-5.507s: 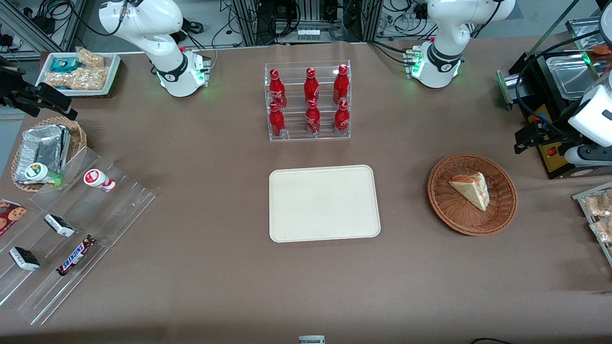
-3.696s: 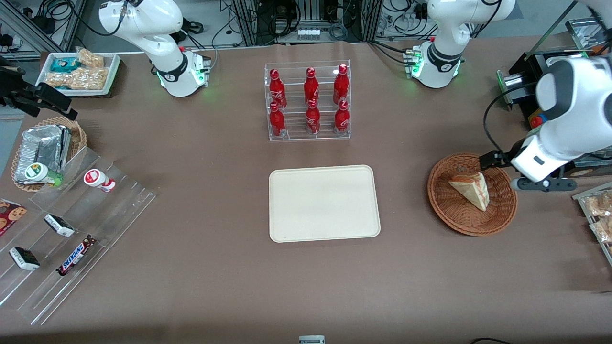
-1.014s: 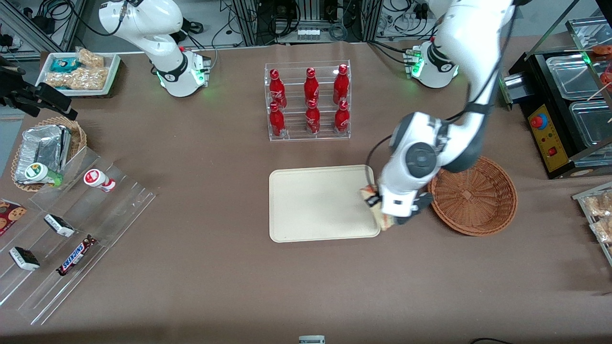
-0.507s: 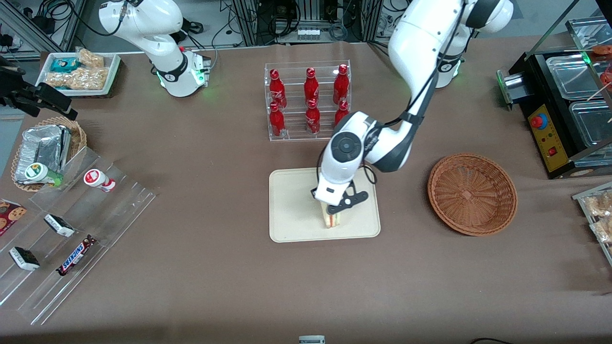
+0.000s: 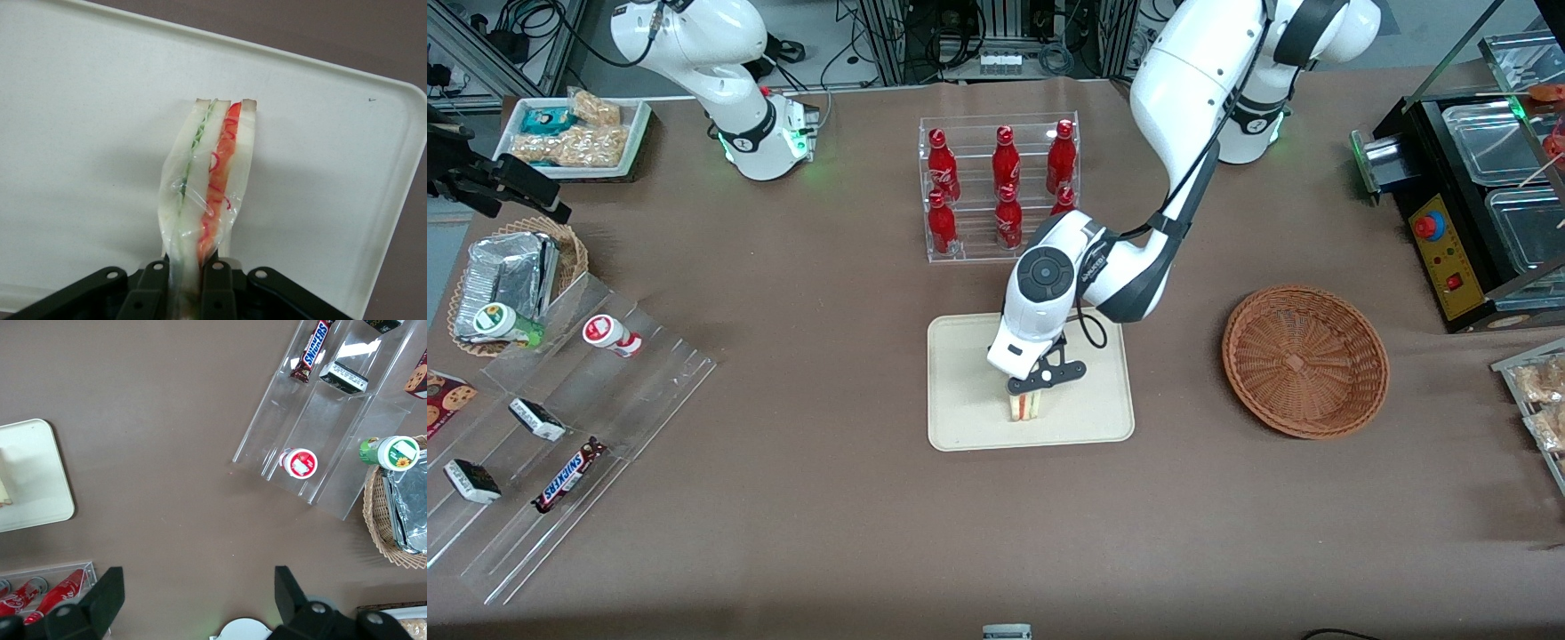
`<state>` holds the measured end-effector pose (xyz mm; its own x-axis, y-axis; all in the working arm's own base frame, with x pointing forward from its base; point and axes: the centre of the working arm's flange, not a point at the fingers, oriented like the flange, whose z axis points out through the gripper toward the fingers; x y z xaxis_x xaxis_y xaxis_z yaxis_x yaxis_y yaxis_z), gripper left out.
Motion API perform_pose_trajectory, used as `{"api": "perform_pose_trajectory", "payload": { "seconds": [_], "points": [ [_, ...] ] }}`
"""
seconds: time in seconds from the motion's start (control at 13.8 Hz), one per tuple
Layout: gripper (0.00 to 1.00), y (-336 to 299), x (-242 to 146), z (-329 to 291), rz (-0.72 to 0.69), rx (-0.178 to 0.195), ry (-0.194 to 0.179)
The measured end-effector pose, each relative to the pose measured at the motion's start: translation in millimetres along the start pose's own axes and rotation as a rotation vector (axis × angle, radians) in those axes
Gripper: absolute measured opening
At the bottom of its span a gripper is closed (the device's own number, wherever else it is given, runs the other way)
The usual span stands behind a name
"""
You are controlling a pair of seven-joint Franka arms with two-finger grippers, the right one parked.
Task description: Place sandwich from basket to tray
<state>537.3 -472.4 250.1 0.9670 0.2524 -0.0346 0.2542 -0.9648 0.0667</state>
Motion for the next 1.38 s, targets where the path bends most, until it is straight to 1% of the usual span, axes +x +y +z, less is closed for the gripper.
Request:
{"api": "perform_pose_trajectory", "payload": {
  "seconds": [0.07, 0.22, 0.36, 0.43, 0.51, 0.58, 0.72, 0.8, 0.94, 1.01, 1.16, 1.38],
  "points": [
    [0.15, -0.7, -0.3, 2.2, 0.000, 0.005, -0.004],
    [0.21, -1.3, -0.6, 6.1, -0.008, 0.005, -0.015],
    [0.38, -1.9, 2.4, 3.5, -0.034, -0.013, -0.031],
    [0.49, -3.4, 7.2, -1.3, -0.044, -0.017, -0.031],
    [0.58, -5.7, 14.3, -10.6, -0.053, -0.020, -0.030],
    [0.69, -7.0, 22.0, -26.1, -0.061, -0.031, -0.022],
    [0.89, -6.9, 34.1, -73.2, -0.068, -0.072, 0.008],
    [0.99, -10.8, 38.9, -96.3, -0.076, -0.080, 0.016],
    [1.00, -30.8, 55.4, -140.2, -0.085, -0.088, 0.028],
    [1.00, -47.2, 66.4, -159.4, -0.077, -0.083, 0.024],
    [1.00, -86.3, 88.3, -187.8, -0.079, -0.059, 0.001],
    [1.00, -155.6, 127.2, -205.5, -0.073, -0.042, -0.018]
  ]
}}
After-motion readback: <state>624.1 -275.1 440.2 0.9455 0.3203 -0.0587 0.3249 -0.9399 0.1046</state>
